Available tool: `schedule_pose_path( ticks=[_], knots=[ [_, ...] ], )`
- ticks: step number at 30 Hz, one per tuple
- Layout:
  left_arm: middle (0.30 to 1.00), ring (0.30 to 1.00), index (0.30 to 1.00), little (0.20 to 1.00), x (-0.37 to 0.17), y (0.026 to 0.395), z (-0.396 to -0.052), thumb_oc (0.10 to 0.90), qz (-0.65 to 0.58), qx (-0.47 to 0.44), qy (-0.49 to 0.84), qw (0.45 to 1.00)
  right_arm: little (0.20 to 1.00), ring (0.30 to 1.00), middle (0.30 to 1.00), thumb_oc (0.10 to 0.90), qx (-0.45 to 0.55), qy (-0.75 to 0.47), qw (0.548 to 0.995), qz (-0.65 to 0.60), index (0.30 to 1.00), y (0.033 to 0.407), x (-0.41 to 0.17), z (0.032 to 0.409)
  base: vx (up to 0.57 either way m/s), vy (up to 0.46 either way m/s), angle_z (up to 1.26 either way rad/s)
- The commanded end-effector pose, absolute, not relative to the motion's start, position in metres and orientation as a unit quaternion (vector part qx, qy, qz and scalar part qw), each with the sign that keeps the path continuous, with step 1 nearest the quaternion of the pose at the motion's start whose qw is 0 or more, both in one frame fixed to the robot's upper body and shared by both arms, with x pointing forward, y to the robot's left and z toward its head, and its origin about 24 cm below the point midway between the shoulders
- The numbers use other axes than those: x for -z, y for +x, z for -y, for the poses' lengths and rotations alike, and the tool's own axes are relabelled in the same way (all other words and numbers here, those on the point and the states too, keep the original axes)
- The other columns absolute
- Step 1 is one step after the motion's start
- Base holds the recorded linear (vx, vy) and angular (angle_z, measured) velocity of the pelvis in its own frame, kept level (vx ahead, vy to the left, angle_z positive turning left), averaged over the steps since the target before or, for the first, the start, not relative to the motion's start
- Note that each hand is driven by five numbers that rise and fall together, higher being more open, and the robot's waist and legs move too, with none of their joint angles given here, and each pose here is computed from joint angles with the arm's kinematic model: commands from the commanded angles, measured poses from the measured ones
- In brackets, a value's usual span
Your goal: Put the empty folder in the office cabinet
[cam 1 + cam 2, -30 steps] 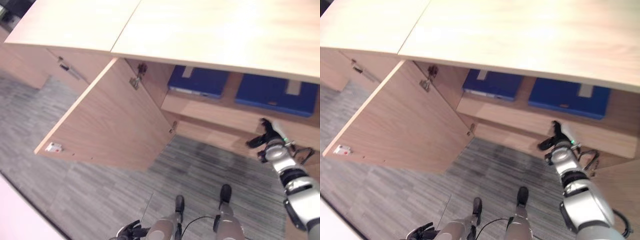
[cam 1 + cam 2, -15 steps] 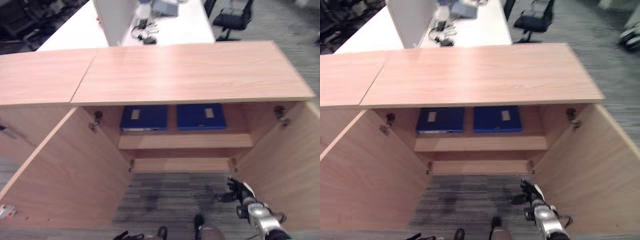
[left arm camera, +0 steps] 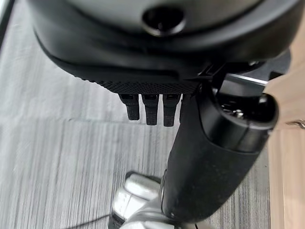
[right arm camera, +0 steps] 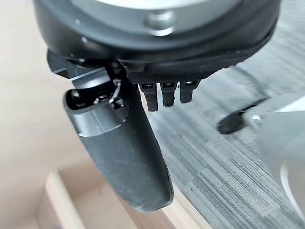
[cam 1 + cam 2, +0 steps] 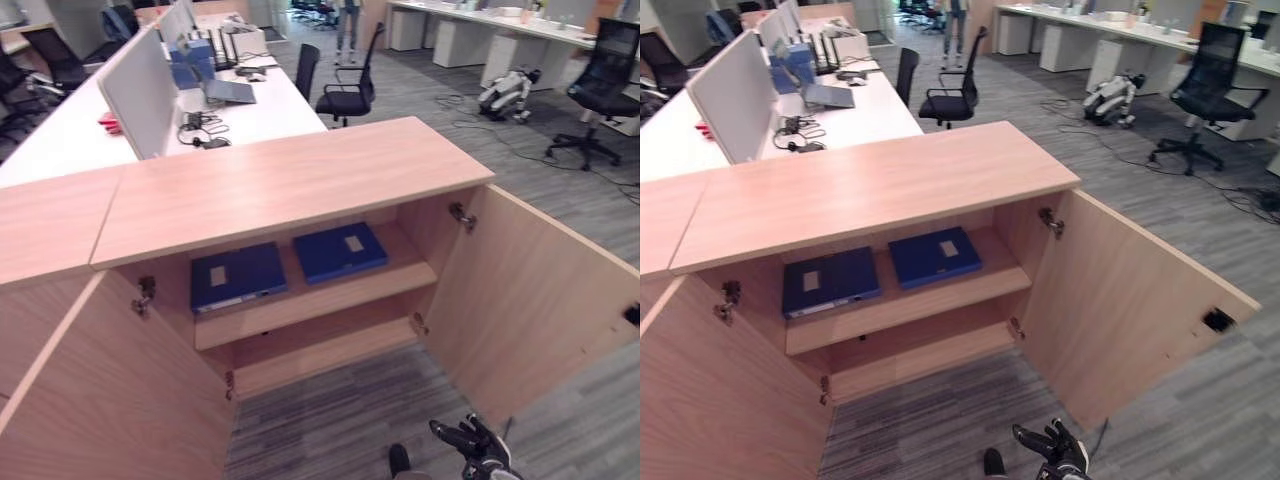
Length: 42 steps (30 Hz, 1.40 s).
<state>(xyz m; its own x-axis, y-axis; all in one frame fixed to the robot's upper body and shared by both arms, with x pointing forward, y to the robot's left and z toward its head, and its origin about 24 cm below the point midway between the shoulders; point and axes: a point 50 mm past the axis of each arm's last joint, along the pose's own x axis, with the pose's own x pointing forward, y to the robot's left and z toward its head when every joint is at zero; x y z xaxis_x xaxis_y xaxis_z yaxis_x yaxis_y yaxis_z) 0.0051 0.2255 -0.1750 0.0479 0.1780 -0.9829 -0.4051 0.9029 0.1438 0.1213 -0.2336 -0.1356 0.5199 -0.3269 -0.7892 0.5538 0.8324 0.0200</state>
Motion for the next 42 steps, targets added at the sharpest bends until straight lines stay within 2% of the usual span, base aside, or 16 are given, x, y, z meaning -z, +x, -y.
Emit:
schedule_pose_path(
  ticks=[1, 5, 8, 12, 17, 19, 25, 28, 33, 42],
  knots=[
    [0.900, 0.900, 0.900, 0.900, 0.173, 0.019, -0.234, 0.800, -0.643, -0.221, -0.090, 0.728, 0.900, 0.900, 0.900, 0.800, 0.296, 0.165, 0.895, -0.290, 0.900, 0.166, 0.102, 0.258, -0.08, 0.027, -0.79],
    [0.900, 0.900, 0.900, 0.900, 0.173, 0.009, -0.235, 0.800, -0.647, -0.235, -0.098, 0.719, 0.900, 0.900, 0.900, 0.800, 0.329, 0.161, 0.885, -0.288, 0.900, 0.159, 0.102, 0.271, 0.03, -0.042, -0.85],
    [0.900, 0.900, 0.900, 0.900, 0.174, -0.004, -0.230, 0.800, -0.656, -0.243, -0.109, 0.706, 0.900, 0.900, 0.900, 0.800, 0.335, 0.096, 0.895, -0.280, 0.900, 0.164, 0.090, 0.288, 0.12, -0.139, -0.64],
    [0.900, 0.900, 0.900, 0.900, 0.175, -0.001, -0.228, 0.800, -0.660, -0.217, -0.087, 0.714, 0.900, 0.900, 0.900, 0.800, 0.326, 0.013, 0.917, -0.228, 0.900, 0.187, 0.057, 0.314, 0.09, -0.148, -0.34],
    [0.900, 0.900, 0.900, 0.900, 0.174, 0.007, -0.229, 0.800, -0.649, -0.206, -0.081, 0.728, 0.900, 0.900, 0.900, 0.800, 0.341, -0.040, 0.922, -0.180, 0.900, 0.204, 0.026, 0.340, 0.06, -0.120, 0.00],
    [0.900, 0.900, 0.900, 0.900, 0.173, 0.011, -0.232, 0.800, -0.645, -0.194, -0.075, 0.736, 0.900, 0.900, 0.900, 0.800, 0.339, -0.084, 0.926, -0.144, 0.900, 0.220, -0.003, 0.358, 0.07, -0.137, -0.08],
    [0.900, 0.900, 0.900, 0.900, 0.173, 0.001, -0.234, 0.800, -0.655, -0.193, -0.070, 0.727, 0.900, 0.900, 0.900, 0.800, 0.317, -0.131, 0.937, -0.070, 0.900, 0.254, -0.054, 0.368, 0.05, -0.082, 0.02],
    [0.900, 0.900, 0.900, 0.900, 0.172, -0.011, -0.237, 0.800, -0.666, -0.194, -0.066, 0.717, 0.900, 0.900, 0.900, 0.800, 0.305, -0.163, 0.938, -0.008, 0.900, 0.280, -0.103, 0.376, 0.05, -0.113, 0.07],
    [0.900, 0.900, 0.900, 0.900, 0.171, -0.010, -0.242, 0.800, -0.663, -0.189, -0.063, 0.722, 0.900, 0.900, 0.900, 0.800, 0.289, -0.190, 0.937, 0.044, 0.900, 0.303, -0.153, 0.379, 0.03, -0.101, 0.33],
    [0.900, 0.900, 0.900, 0.900, 0.170, -0.005, -0.245, 0.800, -0.653, -0.190, -0.067, 0.730, 0.900, 0.900, 0.900, 0.800, 0.311, -0.215, 0.916, 0.135, 0.900, 0.321, -0.242, 0.385, 0.02, -0.082, 0.25]
  ],
)
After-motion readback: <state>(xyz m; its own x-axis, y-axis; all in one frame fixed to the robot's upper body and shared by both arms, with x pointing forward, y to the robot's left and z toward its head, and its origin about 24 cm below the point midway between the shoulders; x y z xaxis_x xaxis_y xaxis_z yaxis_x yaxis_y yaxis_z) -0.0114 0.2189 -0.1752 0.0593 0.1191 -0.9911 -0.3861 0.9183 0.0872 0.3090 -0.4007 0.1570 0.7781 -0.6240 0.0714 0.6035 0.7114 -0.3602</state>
